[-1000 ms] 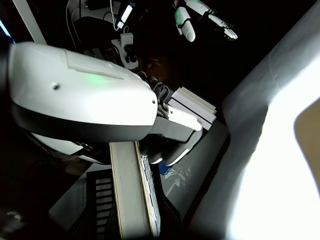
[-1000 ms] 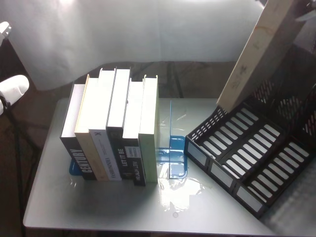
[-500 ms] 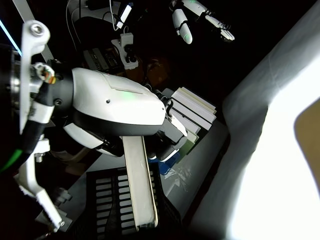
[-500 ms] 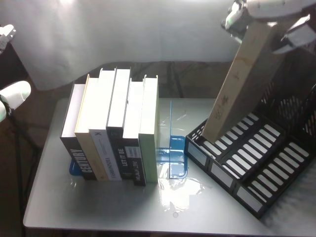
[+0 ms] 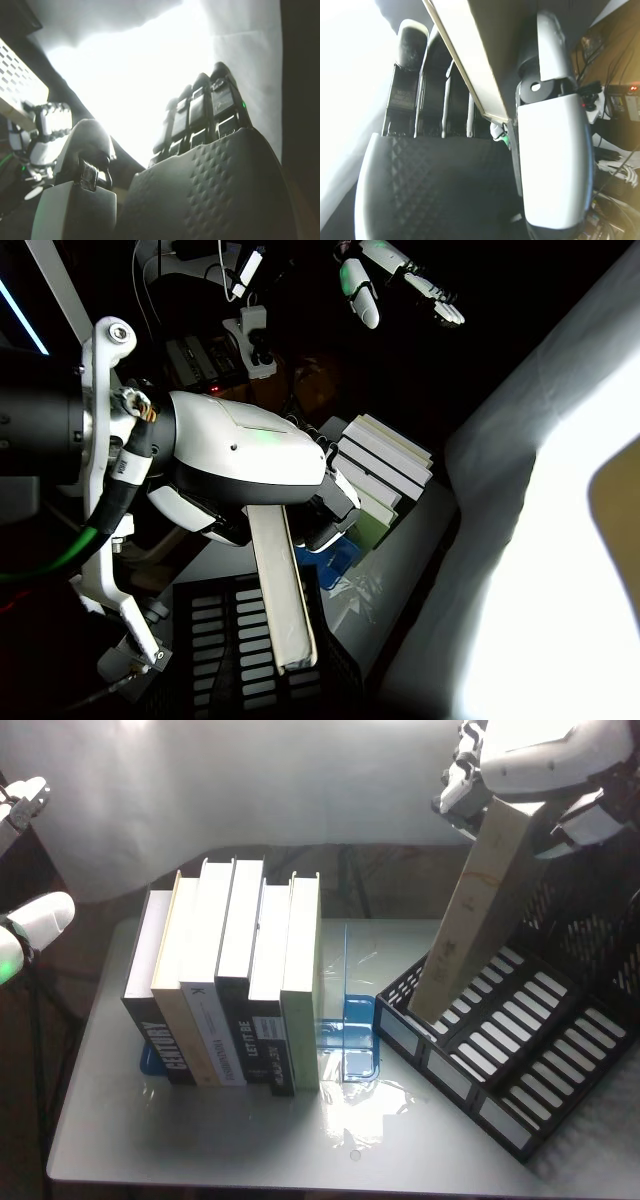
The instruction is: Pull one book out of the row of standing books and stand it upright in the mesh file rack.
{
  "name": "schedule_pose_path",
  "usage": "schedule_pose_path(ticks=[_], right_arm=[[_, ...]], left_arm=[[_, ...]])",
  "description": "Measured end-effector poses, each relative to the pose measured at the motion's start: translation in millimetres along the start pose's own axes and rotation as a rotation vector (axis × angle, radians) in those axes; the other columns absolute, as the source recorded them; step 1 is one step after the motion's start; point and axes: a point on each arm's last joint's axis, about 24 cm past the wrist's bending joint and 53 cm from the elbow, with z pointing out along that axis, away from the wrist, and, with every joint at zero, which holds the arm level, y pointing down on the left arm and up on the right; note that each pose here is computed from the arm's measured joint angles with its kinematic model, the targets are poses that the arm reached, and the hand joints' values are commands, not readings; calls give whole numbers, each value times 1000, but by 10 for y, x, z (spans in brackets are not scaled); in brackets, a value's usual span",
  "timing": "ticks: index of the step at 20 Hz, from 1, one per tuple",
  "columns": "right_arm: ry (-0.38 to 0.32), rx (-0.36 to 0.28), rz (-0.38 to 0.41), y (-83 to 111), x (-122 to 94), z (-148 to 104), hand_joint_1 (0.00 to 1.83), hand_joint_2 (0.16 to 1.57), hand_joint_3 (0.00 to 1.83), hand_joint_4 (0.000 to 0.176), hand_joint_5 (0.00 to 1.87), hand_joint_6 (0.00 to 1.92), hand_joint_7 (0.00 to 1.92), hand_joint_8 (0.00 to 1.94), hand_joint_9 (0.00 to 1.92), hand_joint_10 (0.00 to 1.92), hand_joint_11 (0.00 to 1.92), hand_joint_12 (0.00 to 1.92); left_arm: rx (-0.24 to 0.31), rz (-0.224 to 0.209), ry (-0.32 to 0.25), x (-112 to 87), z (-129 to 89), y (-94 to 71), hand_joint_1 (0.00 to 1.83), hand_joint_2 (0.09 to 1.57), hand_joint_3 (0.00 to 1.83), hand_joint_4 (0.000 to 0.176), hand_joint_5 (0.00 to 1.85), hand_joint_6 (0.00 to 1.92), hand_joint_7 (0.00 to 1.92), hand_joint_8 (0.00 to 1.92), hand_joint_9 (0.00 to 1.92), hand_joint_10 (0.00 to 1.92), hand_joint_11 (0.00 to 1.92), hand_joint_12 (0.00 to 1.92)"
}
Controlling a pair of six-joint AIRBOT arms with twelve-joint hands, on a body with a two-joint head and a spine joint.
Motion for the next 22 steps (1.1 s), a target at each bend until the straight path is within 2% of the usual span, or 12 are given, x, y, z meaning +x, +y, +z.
schedule_pose_path(ticks=[2, 3, 4, 5, 7, 9, 10, 12, 15, 19, 20, 22], right_arm=[[-5, -7, 5, 20, -14, 13, 1296, 1321, 6, 0, 586, 1561, 595, 1559, 544, 1777, 475, 1921], [-10, -16, -6, 52, -30, 26, 1115, 1340, 10, 0, 605, 1552, 572, 1664, 468, 1760, 455, 1921], [-13, -26, -9, 87, -16, 52, 1080, 1344, 8, 6, 611, 1544, 568, 1686, 462, 1752, 478, 1921], [-11, -34, -19, 120, -10, 74, 1091, 1339, 2, 0, 635, 1461, 574, 1730, 444, 1781, 475, 1921], [-6, -46, -34, 166, 7, 126, 1042, 1375, 2, 23, 563, 1618, 529, 1703, 371, 1620, 391, 1921], [-4, -35, -37, 126, 20, 157, 1044, 1376, 1, 20, 569, 1611, 521, 1706, 396, 1615, 414, 1921], [-3, -30, -35, 100, 30, 161, 1064, 1362, 0, 0, 616, 1605, 514, 1644, 377, 1498, 313, 1921], [-4, -4, -34, 2, 48, 164, 1079, 1361, 0, 0, 636, 1644, 499, 1591, 351, 1365, 181, 1910], [-1, 24, -56, -90, 68, 158, 1095, 1350, 0, 0, 667, 1597, 494, 1587, 323, 1297, 75, 1902], [3, 49, -89, -168, 65, 186, 1101, 1322, 0, 0, 693, 1473, 561, 1601, 418, 1446, 237, 1921], [6, 54, -100, -189, 67, 200, 1110, 1315, 0, 0, 659, 1412, 627, 1644, 503, 1566, 392, 1921], [10, 67, -120, -237, 72, 207, 1102, 1313, 0, 3, 658, 1444, 629, 1608, 507, 1531, 379, 1921]], left_arm=[[9, 0, -3, -6, 0, -21, 285, 1421, 1, 0, 0, 0, 0, 0, 0, 0, 0, 0], [13, 0, -3, -6, 0, -30, 256, 1423, 2, 0, 0, 0, 0, 0, 0, 0, 0, 0], [18, 2, -6, -9, -10, -26, 237, 1424, 2, 0, 0, 0, 0, 0, 0, 0, 0, 0], [21, 1, -10, -3, -20, -15, 236, 1428, 4, 0, 0, 0, 0, 0, 0, 0, 0, 0], [13, 0, -1, 36, -43, 18, 233, 1430, 4, 0, 0, 0, 0, 0, 0, 0, 0, 0], [12, -5, -3, 51, -44, 32, 232, 1429, 3, 0, 0, 0, 0, 0, 0, 0, 0, 0], [11, -5, -2, 56, -45, 34, 242, 1429, 2, 0, 0, 0, 0, 0, 0, 0, 0, 0], [16, -1, -1, 51, -38, 31, 215, 1430, 2, 0, 0, 0, 0, 0, 0, 0, 0, 0], [15, -1, -3, 48, -38, 36, 209, 1431, 1, 0, 0, 0, 0, 0, 0, 0, 0, 0], [14, -2, -5, 48, -37, 45, 177, 1428, 0, 0, 0, 0, 0, 0, 0, 0, 0, 0], [14, -2, -5, 50, -38, 48, 179, 1436, 3, 0, 0, 0, 0, 0, 0, 0, 0, 0], [18, 2, 0, 60, -32, 52, 178, 1433, 2, 0, 0, 0, 0, 0, 0, 0, 0, 0]])
